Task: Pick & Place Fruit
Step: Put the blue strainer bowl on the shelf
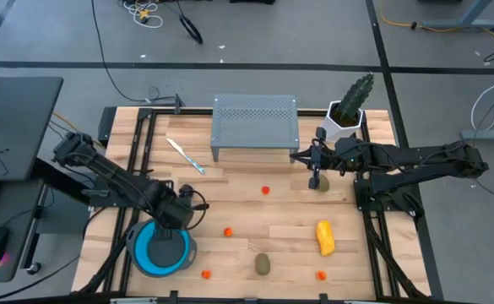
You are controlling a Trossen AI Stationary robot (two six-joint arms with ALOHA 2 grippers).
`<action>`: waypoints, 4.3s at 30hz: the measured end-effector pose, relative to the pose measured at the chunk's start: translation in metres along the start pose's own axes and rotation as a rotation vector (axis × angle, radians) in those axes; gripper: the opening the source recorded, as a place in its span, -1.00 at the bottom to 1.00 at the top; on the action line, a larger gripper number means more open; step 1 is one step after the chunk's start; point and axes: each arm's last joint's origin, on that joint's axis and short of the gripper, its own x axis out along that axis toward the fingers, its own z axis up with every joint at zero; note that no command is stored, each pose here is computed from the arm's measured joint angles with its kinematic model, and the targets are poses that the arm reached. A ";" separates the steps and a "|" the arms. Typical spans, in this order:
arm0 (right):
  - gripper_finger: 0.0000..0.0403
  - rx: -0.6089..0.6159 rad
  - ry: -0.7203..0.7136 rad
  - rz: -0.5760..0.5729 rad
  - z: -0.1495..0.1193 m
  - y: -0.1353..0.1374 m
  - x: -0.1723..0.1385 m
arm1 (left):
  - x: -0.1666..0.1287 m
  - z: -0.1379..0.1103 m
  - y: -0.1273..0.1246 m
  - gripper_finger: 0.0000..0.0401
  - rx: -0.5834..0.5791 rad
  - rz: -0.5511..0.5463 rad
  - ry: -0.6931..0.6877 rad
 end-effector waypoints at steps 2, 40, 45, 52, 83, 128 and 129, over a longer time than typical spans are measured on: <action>-0.96 -0.008 -0.001 -0.001 0.000 0.000 0.000 | 0.006 -0.001 -0.001 0.11 -0.031 -0.003 0.000; -0.96 0.026 0.030 0.014 -0.003 0.001 0.000 | 0.085 -0.038 0.023 -0.22 -0.085 -0.100 -0.025; -0.96 0.024 0.035 0.015 -0.004 0.001 0.000 | 0.085 -0.036 0.022 -0.50 -0.086 -0.112 -0.043; -0.96 0.021 0.035 0.015 -0.003 0.001 0.000 | 0.085 -0.037 0.022 -0.91 -0.074 -0.143 -0.015; -0.96 0.021 0.036 0.015 -0.004 0.001 0.000 | -0.046 -0.015 0.083 -0.94 -0.546 -0.352 -0.531; -0.96 0.005 0.063 0.048 -0.007 0.003 0.000 | -0.121 0.146 0.335 -0.83 -0.967 -0.129 -0.617; -0.96 0.005 0.063 0.049 -0.007 0.003 0.000 | -0.121 0.148 0.333 -0.85 -0.957 -0.130 -0.626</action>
